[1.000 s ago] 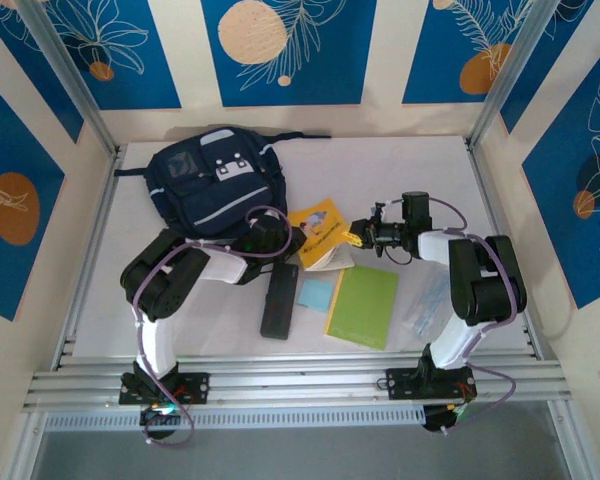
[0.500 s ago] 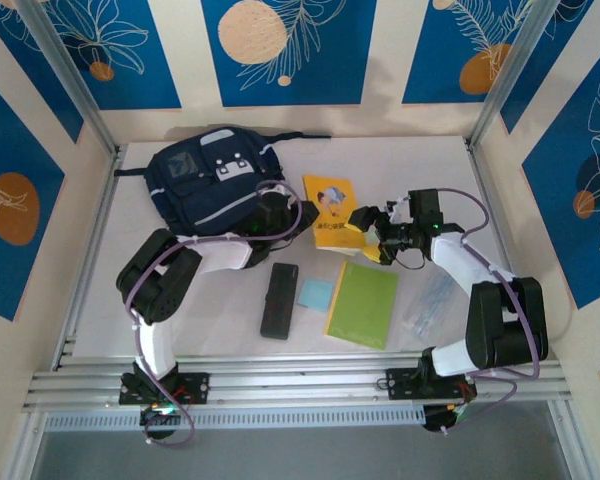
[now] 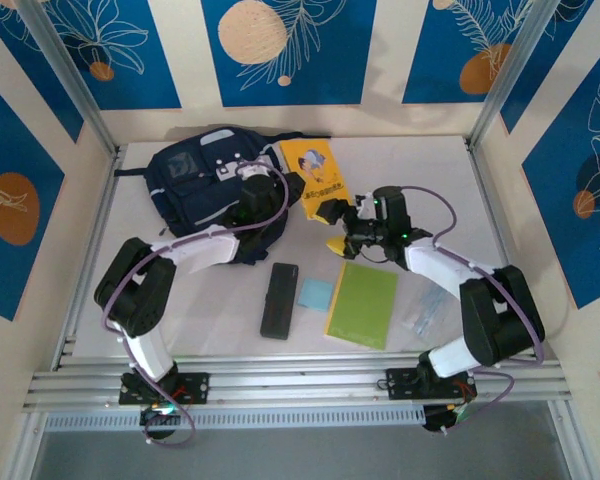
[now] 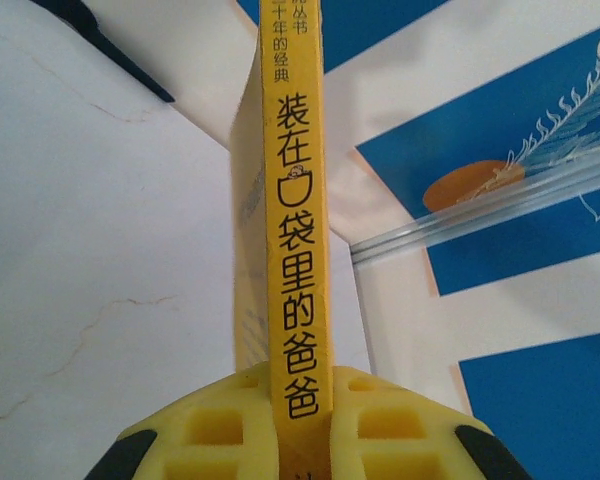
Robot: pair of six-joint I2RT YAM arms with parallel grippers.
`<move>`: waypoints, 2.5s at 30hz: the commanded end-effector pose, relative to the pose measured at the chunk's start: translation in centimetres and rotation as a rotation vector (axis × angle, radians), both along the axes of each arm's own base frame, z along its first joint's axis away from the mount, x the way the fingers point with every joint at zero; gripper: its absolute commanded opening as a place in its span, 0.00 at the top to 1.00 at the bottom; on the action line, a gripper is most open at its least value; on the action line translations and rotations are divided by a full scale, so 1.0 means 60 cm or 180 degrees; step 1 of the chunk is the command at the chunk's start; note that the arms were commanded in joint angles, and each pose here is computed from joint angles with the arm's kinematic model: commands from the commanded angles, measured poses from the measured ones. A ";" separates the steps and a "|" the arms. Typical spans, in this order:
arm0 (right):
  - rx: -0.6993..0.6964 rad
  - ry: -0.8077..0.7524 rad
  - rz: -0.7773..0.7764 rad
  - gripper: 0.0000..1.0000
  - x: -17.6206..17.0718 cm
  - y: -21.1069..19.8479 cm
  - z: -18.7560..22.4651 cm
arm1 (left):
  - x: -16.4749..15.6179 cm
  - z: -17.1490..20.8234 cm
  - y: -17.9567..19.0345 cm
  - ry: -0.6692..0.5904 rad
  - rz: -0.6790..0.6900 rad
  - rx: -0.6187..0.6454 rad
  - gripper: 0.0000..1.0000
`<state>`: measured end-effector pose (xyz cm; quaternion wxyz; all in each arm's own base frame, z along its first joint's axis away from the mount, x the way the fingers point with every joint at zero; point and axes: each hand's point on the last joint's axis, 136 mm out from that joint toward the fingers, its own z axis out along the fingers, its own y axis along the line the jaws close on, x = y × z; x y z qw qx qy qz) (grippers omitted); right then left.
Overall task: Pack the student bag
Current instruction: Pass the book, then open the student bag at the top-left of the table.
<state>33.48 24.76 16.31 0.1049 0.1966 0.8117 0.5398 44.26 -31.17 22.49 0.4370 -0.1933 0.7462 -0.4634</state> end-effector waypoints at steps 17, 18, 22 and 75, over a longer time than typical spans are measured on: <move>0.0615 -0.0289 -0.0820 1.00 0.087 0.039 0.027 | -0.056 0.018 0.049 -0.0032 0.0260 -0.0510 1.00; 0.0599 -0.0302 -0.0788 1.00 0.088 0.040 0.028 | -0.061 0.016 0.047 -0.0024 0.0196 -0.0446 0.91; 0.0504 -0.0320 -0.0648 1.00 0.086 0.037 0.027 | -0.078 -0.005 0.043 0.0088 -0.0213 0.0041 0.43; -0.0488 -0.0261 -0.0276 1.00 0.024 -0.114 -0.012 | -0.106 -0.287 0.322 0.1438 -0.1620 0.3965 0.33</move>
